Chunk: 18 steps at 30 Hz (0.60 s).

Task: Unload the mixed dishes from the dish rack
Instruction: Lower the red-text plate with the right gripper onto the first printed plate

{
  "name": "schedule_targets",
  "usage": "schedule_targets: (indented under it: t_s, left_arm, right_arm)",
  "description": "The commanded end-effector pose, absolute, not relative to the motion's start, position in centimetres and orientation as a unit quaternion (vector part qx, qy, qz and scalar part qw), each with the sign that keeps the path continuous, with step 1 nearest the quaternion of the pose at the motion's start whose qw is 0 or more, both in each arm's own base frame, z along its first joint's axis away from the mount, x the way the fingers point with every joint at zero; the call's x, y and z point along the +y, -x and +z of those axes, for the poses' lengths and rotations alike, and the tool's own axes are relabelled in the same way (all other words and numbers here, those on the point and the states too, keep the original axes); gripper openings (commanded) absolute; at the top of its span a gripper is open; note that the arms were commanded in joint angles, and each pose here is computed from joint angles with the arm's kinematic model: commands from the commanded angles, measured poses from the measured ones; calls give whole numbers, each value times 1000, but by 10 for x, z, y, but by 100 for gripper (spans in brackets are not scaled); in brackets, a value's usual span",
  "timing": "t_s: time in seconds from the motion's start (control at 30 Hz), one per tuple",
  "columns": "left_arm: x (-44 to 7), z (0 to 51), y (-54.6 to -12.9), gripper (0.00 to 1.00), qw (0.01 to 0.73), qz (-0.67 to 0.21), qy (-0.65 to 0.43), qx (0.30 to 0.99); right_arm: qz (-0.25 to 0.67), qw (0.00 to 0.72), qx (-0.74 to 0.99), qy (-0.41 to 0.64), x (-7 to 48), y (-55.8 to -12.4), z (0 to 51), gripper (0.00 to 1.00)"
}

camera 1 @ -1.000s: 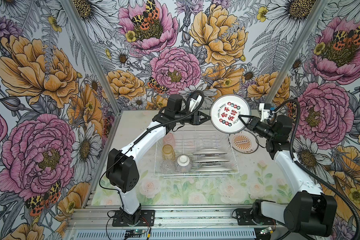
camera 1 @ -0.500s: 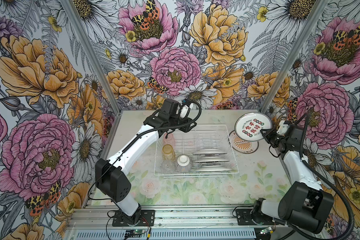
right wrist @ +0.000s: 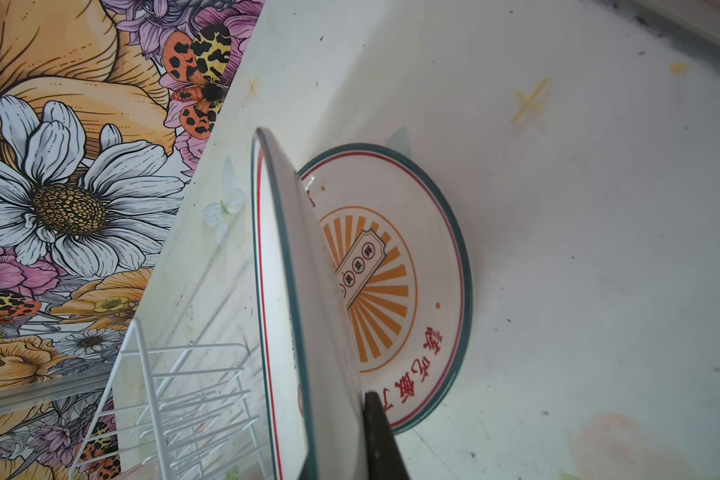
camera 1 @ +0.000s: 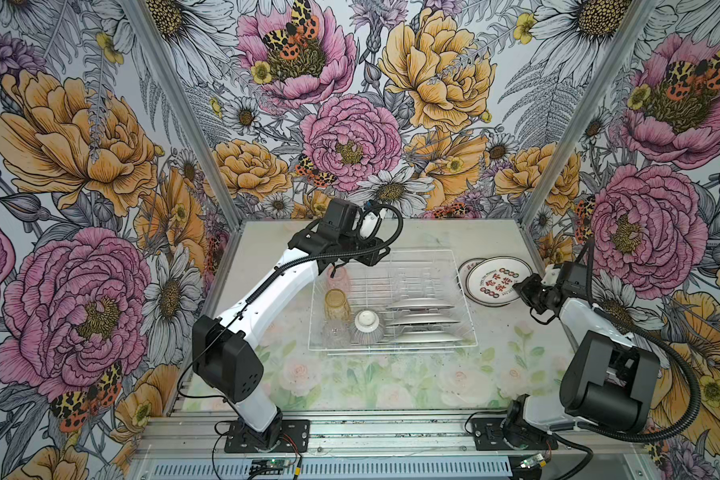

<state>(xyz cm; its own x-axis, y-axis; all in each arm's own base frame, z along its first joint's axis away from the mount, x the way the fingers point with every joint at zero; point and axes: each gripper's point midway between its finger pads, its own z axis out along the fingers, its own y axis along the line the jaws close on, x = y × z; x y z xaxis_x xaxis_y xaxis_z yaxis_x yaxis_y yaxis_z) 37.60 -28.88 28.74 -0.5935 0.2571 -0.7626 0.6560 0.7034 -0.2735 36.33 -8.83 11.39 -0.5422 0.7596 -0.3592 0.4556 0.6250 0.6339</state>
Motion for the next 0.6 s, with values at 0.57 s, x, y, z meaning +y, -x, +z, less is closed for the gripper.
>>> schedule_targets:
  t_s: [0.57]
  left_arm:
    - [-295,289,-380,37,365,-269,-281,846]
  right_arm:
    - [245,309,847,-356,-97,-379,91,0]
